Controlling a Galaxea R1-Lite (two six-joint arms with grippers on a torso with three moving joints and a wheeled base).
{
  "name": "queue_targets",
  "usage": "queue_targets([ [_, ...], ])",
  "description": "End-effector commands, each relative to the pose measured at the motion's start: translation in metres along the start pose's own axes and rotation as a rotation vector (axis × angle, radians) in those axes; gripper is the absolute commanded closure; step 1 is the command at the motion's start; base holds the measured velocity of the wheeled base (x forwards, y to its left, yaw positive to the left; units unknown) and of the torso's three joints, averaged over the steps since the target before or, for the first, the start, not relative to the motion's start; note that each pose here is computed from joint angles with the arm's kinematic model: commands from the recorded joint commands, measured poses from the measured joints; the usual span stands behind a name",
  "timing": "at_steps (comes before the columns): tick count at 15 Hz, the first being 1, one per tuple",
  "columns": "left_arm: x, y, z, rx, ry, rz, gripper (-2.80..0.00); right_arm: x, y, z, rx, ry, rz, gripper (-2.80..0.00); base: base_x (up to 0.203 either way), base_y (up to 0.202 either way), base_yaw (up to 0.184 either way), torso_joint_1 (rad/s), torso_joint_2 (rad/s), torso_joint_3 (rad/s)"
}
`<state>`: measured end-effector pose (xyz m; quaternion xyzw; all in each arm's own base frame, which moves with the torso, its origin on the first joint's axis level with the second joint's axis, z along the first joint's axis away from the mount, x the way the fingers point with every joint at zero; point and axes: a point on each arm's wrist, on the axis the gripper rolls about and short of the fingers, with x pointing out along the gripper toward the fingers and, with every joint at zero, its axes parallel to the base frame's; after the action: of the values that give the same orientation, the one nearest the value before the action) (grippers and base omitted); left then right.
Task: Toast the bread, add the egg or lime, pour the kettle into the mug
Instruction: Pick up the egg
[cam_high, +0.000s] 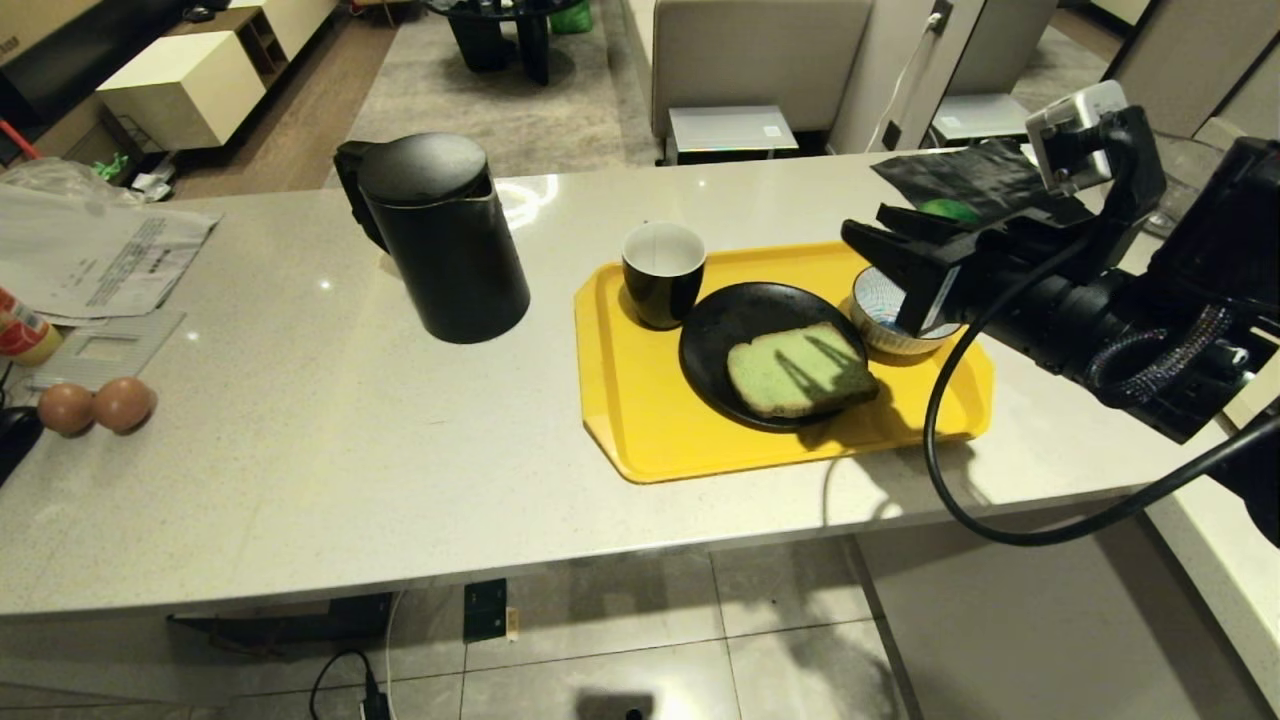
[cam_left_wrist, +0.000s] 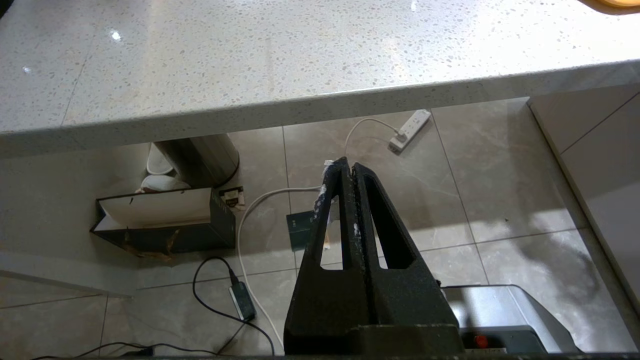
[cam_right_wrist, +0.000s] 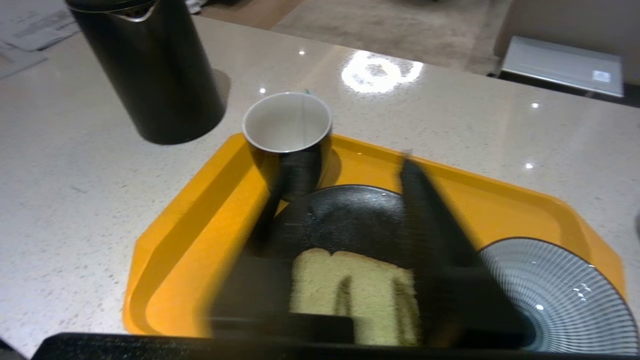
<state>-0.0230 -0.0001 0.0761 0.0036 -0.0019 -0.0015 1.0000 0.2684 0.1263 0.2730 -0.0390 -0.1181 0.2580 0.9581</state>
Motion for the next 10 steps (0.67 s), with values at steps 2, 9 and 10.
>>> queue_targets([
  [2, 0.000, 0.000, 0.000, 0.000, 0.001, 0.000, 0.00, -0.015, -0.006, 0.019, -0.019, -0.054, -0.032, 0.00, 0.000, 0.000, 0.000, 0.000, 0.00, 0.000],
  [9, 0.000, 0.000, 0.000, 0.000, 0.001, 0.000, 0.00, -0.058, -0.028, 0.055, -0.083, -0.153, -0.140, 0.00, 0.000, 0.000, 0.000, 0.000, 0.00, 0.000],
  [10, 0.000, 0.000, 0.000, 0.000, 0.002, 0.000, 0.00, -0.067, -0.036, 0.064, -0.129, -0.176, -0.188, 0.00, 0.000, 0.000, 0.000, 0.000, 0.00, 0.000],
])
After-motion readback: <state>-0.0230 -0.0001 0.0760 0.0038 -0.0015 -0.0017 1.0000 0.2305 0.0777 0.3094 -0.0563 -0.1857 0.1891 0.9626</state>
